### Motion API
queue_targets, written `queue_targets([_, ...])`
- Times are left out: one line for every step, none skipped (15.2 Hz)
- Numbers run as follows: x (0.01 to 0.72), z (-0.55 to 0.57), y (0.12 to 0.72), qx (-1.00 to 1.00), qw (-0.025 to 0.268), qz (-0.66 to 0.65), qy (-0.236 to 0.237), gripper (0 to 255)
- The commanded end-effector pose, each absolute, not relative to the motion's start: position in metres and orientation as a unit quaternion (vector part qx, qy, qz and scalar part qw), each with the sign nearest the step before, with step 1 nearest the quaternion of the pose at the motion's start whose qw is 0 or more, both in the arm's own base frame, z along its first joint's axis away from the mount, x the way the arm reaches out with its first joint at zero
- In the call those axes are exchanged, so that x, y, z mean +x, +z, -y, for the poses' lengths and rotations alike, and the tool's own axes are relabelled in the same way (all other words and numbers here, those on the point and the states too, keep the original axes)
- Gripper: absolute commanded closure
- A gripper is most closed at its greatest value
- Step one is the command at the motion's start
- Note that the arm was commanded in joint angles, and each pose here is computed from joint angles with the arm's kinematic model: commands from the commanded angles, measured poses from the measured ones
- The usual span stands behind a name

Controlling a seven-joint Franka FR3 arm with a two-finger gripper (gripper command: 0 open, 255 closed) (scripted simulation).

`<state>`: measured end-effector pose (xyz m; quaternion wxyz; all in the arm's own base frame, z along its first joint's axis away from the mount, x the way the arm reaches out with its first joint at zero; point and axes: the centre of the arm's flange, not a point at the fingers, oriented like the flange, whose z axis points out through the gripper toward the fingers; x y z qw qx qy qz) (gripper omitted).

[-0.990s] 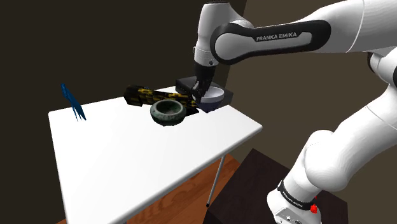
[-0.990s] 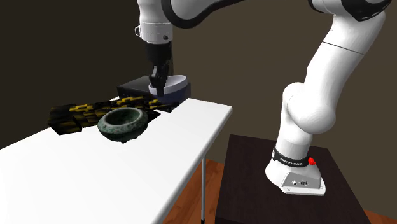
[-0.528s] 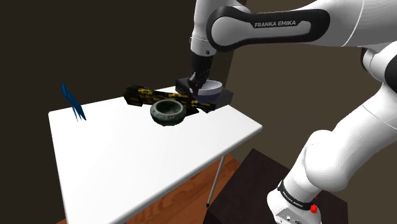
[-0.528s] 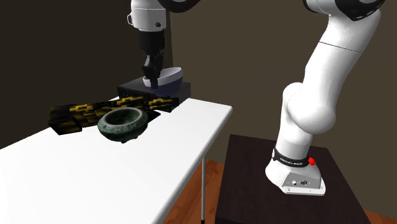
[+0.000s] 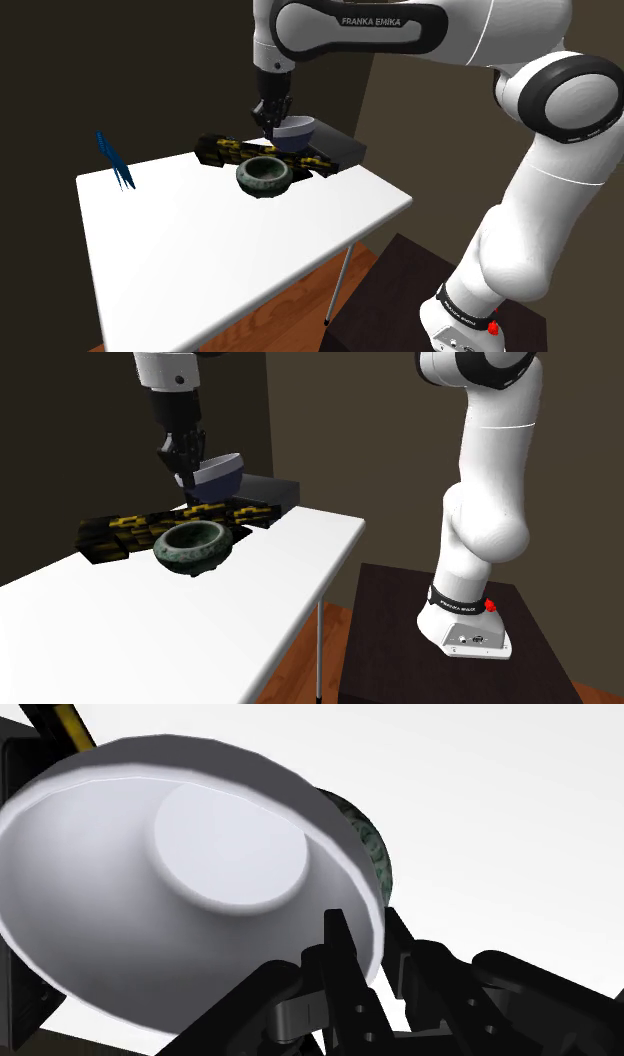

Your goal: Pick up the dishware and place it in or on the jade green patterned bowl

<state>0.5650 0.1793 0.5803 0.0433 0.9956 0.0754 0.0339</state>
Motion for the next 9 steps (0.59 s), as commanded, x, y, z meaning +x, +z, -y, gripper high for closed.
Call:
queue_targets([0.588, -0.193, 0.583, 0.996, 0.043, -0.075, 0.034, 255])
queue_targets([0.598, -0.2, 0.584, 0.996, 0.043, -0.075, 0.034, 255])
queue_targets([0.614, -0.211, 0.587, 0.996, 0.043, -0.075, 0.034, 255])
queue_targets([0.614, -0.211, 0.582, 0.996, 0.043, -0.075, 0.034, 255])
queue_targets([0.614, -0.211, 0.577, 0.996, 0.043, -0.075, 0.034, 255])
queue_targets([0.614, -0.211, 0.571, 0.996, 0.043, -0.075, 0.034, 255])
queue_targets([0.614, -0.211, 0.566, 0.996, 0.043, -0.075, 0.034, 255])
queue_targets([0.614, -0.211, 0.561, 0.996, 0.043, -0.075, 0.034, 255])
queue_targets([0.614, -0.211, 0.556, 0.996, 0.043, -0.075, 0.034, 255])
